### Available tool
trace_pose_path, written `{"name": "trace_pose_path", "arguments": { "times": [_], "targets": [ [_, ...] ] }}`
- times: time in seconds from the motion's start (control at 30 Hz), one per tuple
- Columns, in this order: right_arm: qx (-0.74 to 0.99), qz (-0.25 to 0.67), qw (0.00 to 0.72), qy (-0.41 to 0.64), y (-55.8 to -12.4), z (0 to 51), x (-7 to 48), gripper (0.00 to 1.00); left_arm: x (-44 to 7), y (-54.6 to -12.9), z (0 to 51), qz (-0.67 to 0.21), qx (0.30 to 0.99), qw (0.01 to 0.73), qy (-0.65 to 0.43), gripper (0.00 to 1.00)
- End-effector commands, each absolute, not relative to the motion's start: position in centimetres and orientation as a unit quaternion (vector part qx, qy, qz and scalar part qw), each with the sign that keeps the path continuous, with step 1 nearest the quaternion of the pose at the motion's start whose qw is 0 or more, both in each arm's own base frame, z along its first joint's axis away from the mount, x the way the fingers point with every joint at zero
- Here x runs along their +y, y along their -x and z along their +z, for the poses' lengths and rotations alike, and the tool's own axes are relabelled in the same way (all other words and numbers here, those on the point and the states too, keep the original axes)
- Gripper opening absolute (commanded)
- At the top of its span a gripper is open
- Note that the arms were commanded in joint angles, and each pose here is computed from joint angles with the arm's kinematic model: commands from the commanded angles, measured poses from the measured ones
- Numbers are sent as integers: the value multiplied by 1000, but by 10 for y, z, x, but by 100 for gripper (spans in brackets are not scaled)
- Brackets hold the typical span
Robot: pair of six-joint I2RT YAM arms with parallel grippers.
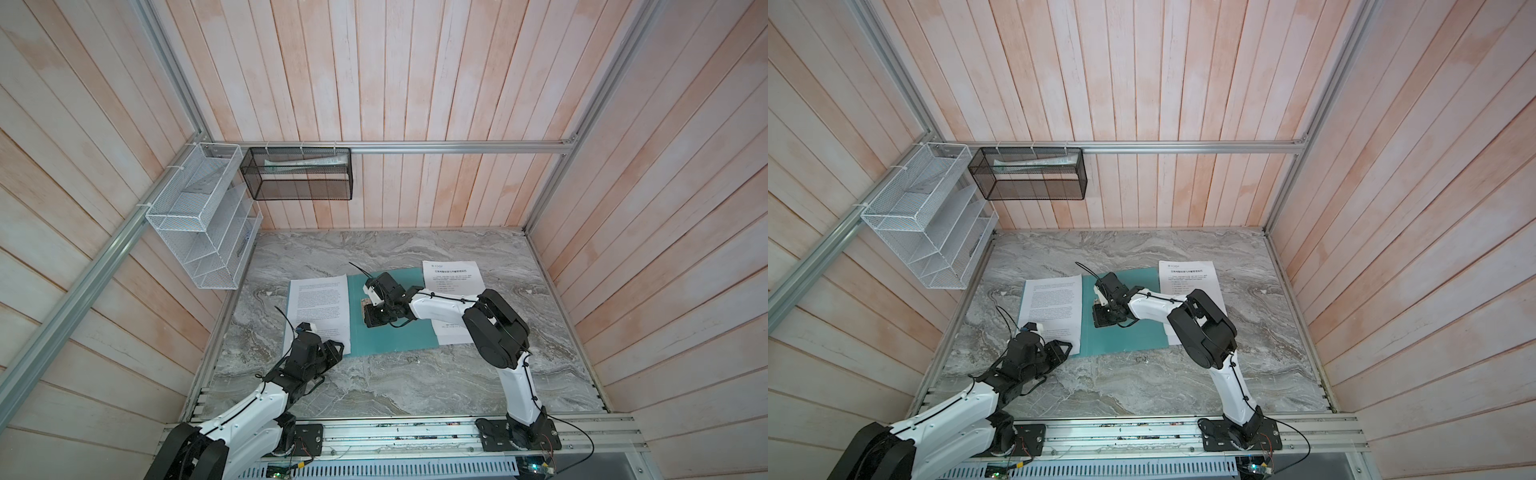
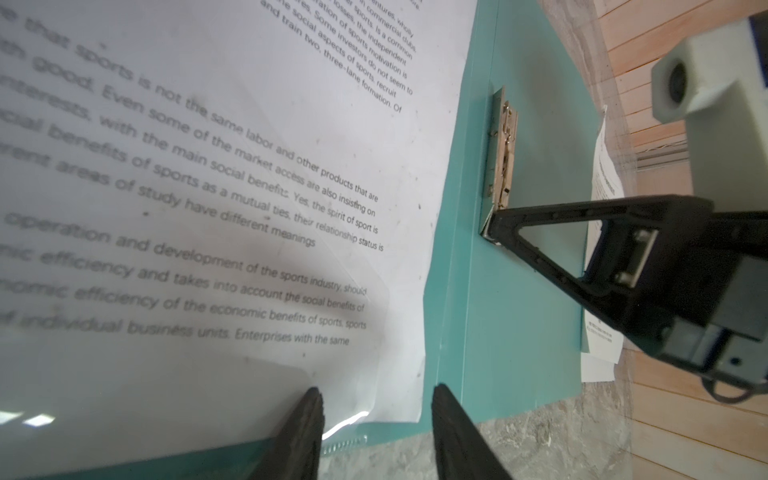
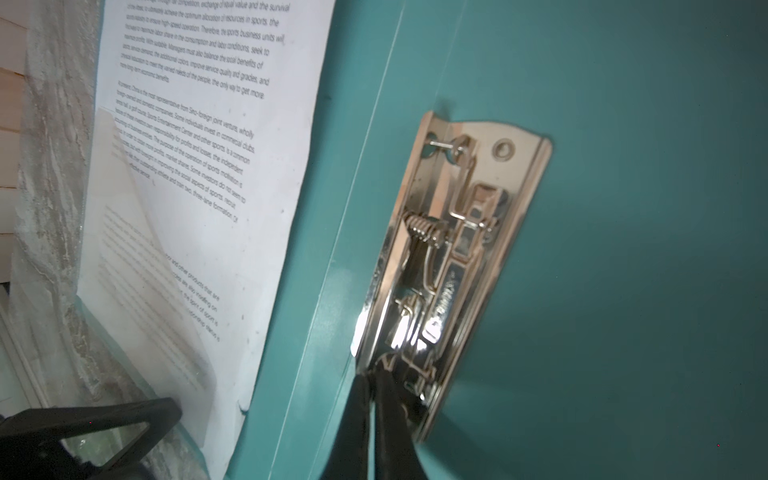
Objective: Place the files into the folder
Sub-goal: 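Grip the metal clip's lever with the right gripper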
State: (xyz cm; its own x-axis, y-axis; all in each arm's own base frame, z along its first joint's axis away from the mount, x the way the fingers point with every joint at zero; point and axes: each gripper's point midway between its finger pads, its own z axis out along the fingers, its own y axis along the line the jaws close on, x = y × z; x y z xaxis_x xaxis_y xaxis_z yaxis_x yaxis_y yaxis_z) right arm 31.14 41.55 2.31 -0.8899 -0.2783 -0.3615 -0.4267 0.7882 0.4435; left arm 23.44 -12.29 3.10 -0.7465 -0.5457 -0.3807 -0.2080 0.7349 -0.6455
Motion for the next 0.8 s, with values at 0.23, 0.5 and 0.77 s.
{"name": "trace_pose_path", "arguments": {
  "times": [0.23,0.5,0.77],
  "targets": [
    [981,81,65,166,-289,-63,320,0,-101,-214,-6,-226,912,227,255,46],
    [939,274,113,174,-307,20,384,0,-100,-215,-8,-223,912,219,266,45],
    [941,263,110,183,-314,30,384,0,-100,-214,-9,-223,912,218,266,45]
  ]
}}
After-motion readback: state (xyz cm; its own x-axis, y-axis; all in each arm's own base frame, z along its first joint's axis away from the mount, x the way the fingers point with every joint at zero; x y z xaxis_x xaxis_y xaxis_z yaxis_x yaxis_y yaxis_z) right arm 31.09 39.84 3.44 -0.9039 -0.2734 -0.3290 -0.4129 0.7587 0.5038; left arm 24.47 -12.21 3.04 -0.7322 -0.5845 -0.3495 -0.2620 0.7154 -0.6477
